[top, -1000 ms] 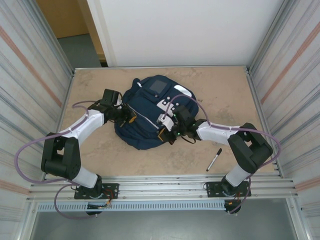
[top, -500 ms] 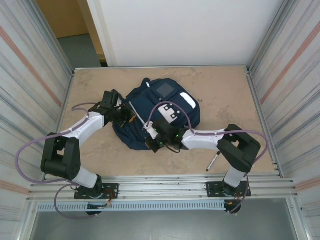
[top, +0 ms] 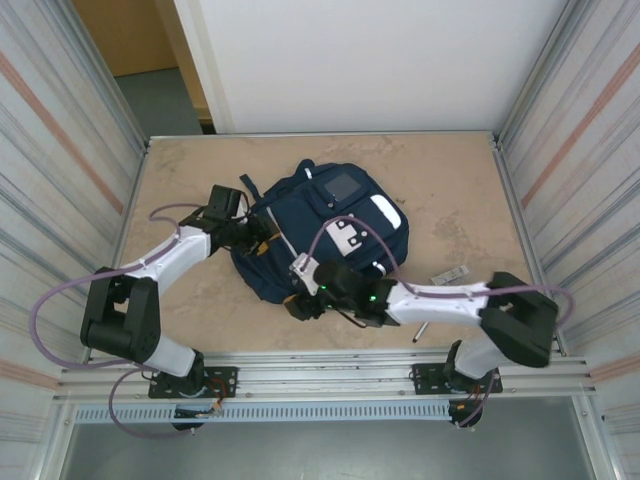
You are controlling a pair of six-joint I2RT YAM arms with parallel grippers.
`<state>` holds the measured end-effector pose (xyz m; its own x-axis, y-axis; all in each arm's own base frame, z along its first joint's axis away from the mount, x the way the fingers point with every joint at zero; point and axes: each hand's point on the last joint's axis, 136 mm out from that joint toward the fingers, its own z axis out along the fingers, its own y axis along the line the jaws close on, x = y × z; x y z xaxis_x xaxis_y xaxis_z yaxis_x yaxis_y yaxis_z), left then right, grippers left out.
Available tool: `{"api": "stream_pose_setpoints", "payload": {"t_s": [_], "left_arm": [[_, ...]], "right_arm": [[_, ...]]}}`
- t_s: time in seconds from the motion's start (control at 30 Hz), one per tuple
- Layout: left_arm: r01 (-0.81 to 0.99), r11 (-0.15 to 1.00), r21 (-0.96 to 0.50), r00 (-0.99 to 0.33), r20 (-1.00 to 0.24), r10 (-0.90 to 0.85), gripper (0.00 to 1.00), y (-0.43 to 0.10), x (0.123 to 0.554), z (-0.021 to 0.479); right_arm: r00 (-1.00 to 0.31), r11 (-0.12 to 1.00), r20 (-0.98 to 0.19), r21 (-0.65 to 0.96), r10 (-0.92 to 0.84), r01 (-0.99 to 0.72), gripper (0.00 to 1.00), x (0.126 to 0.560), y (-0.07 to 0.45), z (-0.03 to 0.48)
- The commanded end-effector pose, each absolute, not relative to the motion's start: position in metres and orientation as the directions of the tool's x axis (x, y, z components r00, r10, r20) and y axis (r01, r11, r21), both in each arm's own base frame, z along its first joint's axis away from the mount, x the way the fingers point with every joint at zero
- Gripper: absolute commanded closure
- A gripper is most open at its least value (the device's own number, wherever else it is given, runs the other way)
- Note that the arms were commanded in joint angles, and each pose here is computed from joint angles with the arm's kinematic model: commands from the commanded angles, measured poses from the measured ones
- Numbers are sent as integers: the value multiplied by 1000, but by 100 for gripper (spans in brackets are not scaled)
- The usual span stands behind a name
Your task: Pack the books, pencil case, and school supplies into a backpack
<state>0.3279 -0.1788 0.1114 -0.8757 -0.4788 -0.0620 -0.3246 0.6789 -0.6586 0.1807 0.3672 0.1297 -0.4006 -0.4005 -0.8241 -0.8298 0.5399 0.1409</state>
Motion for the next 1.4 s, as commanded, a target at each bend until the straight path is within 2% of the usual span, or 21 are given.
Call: {"api": "stream_pose_setpoints", "payload": {"t_s": [0.0,0.03,0.1,0.13,0.2,0.3,0.33,0.43,0.5,0.6,0.7,0.83,0.97,1.0,1.13,1.17,1.37], "left_arm": [[-178,753,-634,-930,-141,-339,57,-177,307,132],[-161,758,-632,-932,-154,-327,56,-176,302,135],[-147,770,-621,-933,-171,-316,54,-172,292,137],[-133,778,-614,-935,-184,-305,52,-172,286,138],[-89,797,-598,-942,-210,-263,52,-177,270,138],[-54,807,-589,-956,-203,-212,53,-189,246,133],[-56,809,-585,-958,-196,-208,54,-191,239,130],[-49,807,-589,-957,-203,-206,55,-203,224,124],[-30,804,-594,-962,-202,-185,56,-212,215,121],[-22,814,-581,-966,-197,-167,58,-217,211,114],[-31,810,-585,-971,-174,-163,62,-221,209,107],[-30,808,-589,-972,-171,-161,64,-224,211,104],[-19,805,-594,-972,-176,-154,65,-229,215,101],[-14,804,-594,-972,-179,-150,65,-230,216,101],[14,798,-602,-974,-190,-127,65,-235,218,101],[23,796,-605,-973,-198,-122,65,-237,220,101],[69,799,-597,-964,-247,-101,65,-246,230,107]], "right_arm": [[-219,539,-879,-51,-424,-841,30,194,338,159],[-189,560,-886,-93,-424,-823,28,199,327,165],[-82,530,-885,-199,-459,-824,26,201,312,172],[-29,500,-879,-244,-477,-831,21,201,307,173],[8,511,-883,-279,-470,-813,8,217,293,178],[43,407,-866,-276,-497,-871,14,228,285,176],[95,344,-853,-306,-514,-888,14,225,287,173],[323,61,-769,-423,-551,-904,13,201,301,150],[380,-54,-725,-429,-574,-902,15,198,310,135],[408,-110,-667,-442,-623,-890,19,210,323,122],[423,-97,-646,-477,-635,-874,23,227,337,113],[435,-90,-590,-522,-680,-848,34,246,344,95],[443,-55,-551,-582,-707,-811,57,260,348,84],[443,-42,-547,-595,-710,-802,67,263,348,85],[439,-48,-571,-572,-694,-819,94,260,348,92],[441,-56,-594,-553,-673,-831,98,255,349,96],[424,-41,-693,-497,-583,-867,100,247,355,123]]}}
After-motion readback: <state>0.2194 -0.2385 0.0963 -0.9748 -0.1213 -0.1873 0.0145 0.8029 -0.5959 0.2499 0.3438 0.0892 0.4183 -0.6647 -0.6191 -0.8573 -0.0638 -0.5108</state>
